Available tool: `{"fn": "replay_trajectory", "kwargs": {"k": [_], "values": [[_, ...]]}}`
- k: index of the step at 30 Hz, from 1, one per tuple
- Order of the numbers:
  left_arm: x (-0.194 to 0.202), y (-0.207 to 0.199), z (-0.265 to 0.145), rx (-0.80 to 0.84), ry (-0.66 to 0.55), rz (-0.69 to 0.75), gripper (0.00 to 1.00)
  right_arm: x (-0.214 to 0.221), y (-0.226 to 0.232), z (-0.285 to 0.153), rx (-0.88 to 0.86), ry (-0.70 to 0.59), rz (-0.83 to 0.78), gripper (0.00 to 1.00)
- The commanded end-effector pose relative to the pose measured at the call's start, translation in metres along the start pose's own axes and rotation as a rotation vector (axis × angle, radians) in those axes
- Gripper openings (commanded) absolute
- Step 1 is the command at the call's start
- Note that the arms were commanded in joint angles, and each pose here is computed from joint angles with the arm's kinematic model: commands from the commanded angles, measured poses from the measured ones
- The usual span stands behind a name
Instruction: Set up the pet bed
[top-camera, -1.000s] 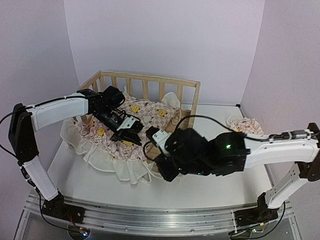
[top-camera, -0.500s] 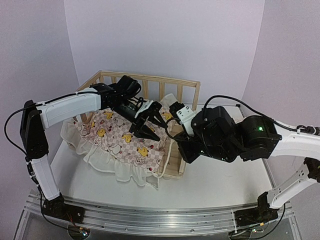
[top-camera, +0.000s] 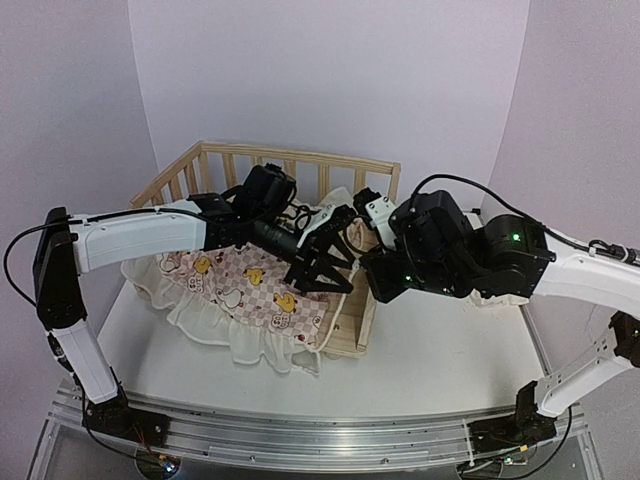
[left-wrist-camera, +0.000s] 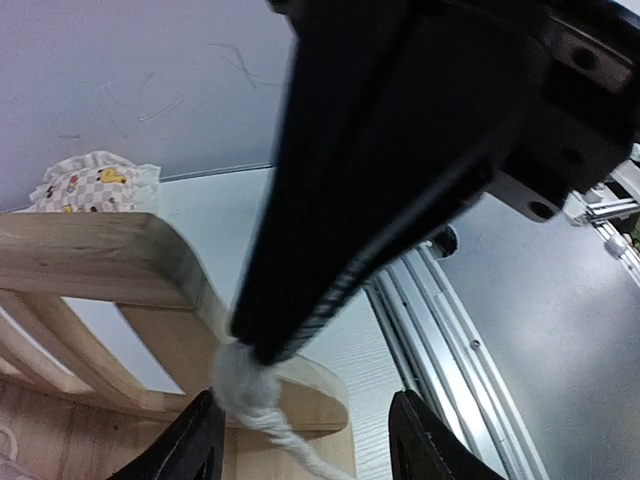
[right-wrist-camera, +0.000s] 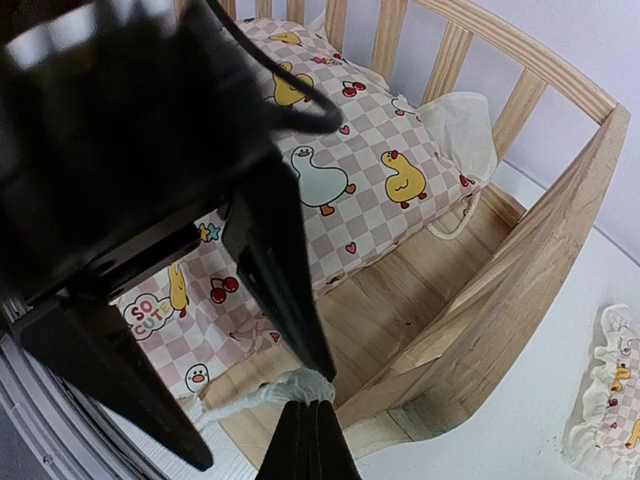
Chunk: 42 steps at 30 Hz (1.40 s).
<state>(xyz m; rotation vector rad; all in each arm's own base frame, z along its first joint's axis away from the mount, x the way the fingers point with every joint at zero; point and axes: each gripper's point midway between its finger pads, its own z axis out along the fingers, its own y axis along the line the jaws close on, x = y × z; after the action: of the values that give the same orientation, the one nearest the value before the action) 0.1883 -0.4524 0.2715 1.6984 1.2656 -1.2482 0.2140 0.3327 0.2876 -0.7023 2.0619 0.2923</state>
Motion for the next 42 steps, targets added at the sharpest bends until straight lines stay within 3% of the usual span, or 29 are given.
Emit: {"fn": "replay_trajectory", "kwargs": {"k": [1,5,9,19,22,25,29,35,42], "values": [[-0.018,0.036,-0.007,-0.173,-0.056,-0.096,0.49,-0.016,-0.001,-0.011,-0.025,-0.046,0.044,0.00],[-0.016,0.038,-0.008,-0.191,-0.058,-0.128,0.42,-0.018,-0.006,-0.014,-0.018,-0.058,0.059,0.00],[-0.015,0.030,-0.004,-0.159,-0.061,-0.129,0.14,-0.019,-0.011,-0.015,-0.009,-0.065,0.068,0.00],[-0.011,0.002,0.010,-0.043,-0.053,-0.124,0.28,-0.020,-0.019,-0.016,-0.004,-0.067,0.094,0.00],[-0.004,0.004,0.012,-0.061,-0.041,-0.136,0.20,-0.022,-0.021,-0.016,0.003,-0.072,0.093,0.00],[-0.002,0.013,0.011,-0.114,-0.032,-0.139,0.01,-0.023,-0.023,-0.016,0.000,-0.071,0.097,0.00],[-0.007,0.025,0.009,-0.174,-0.035,-0.167,0.00,-0.019,-0.031,-0.014,0.011,-0.062,0.129,0.00],[0.014,0.061,0.011,-0.329,0.061,-0.202,0.00,-0.011,-0.062,-0.022,-0.083,-0.030,0.318,0.37],[0.017,0.101,0.013,-0.455,0.134,-0.045,0.00,0.019,-0.100,-0.013,-0.149,0.078,0.548,0.42]]}}
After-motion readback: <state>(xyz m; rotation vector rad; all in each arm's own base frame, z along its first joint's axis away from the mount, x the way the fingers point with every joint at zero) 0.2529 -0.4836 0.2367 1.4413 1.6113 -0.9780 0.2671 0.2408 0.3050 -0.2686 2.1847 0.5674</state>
